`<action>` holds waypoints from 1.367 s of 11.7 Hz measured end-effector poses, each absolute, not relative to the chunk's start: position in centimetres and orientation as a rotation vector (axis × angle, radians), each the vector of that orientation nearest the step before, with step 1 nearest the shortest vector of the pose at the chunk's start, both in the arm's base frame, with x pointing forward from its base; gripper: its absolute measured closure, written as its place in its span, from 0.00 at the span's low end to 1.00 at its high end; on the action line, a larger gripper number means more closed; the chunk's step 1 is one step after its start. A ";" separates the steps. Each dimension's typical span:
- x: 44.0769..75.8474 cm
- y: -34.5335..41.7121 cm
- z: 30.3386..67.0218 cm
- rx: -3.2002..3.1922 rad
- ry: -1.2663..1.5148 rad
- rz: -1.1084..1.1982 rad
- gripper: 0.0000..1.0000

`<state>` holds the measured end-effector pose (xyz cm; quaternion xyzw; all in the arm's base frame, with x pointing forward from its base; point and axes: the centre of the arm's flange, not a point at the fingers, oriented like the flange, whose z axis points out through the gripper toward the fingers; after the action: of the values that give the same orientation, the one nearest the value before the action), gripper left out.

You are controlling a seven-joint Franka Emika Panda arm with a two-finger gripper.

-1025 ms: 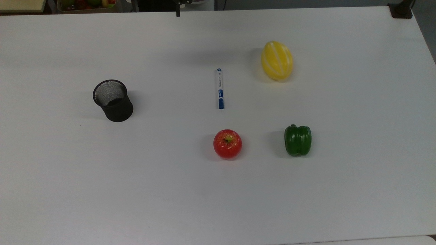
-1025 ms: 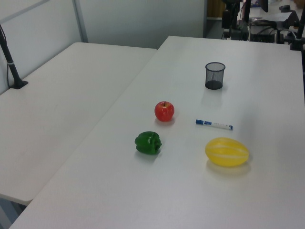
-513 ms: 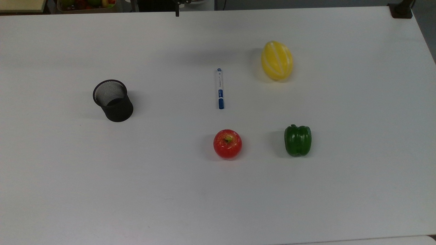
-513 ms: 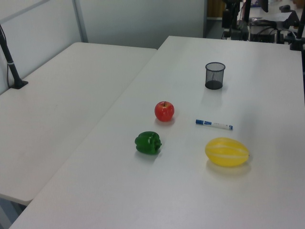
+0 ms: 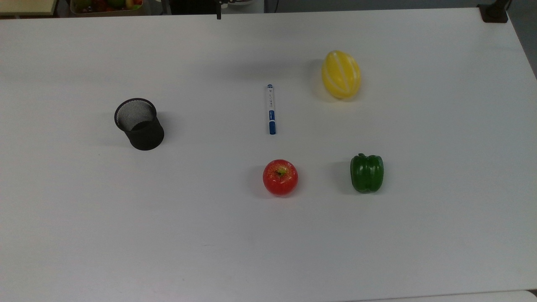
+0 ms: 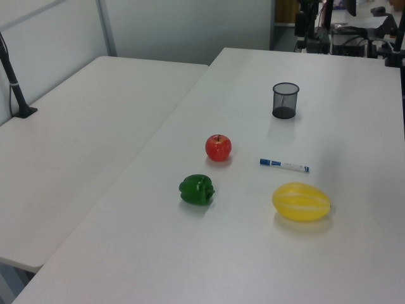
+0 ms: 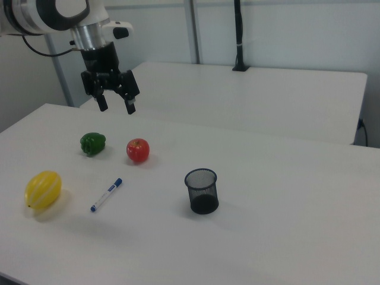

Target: Place marker

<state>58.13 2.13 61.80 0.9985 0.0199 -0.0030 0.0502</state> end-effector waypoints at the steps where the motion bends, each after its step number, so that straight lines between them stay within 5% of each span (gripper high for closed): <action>1: 58.1 2.8 61.8 3.041 0.080 -0.008 0.00; 10: 57.2 10.9 61.6 3.064 0.296 -0.010 0.00; 16: 58.6 11.7 54.5 3.064 0.325 -0.045 0.00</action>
<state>58.60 11.74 54.50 0.9939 0.1055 -0.0146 0.0301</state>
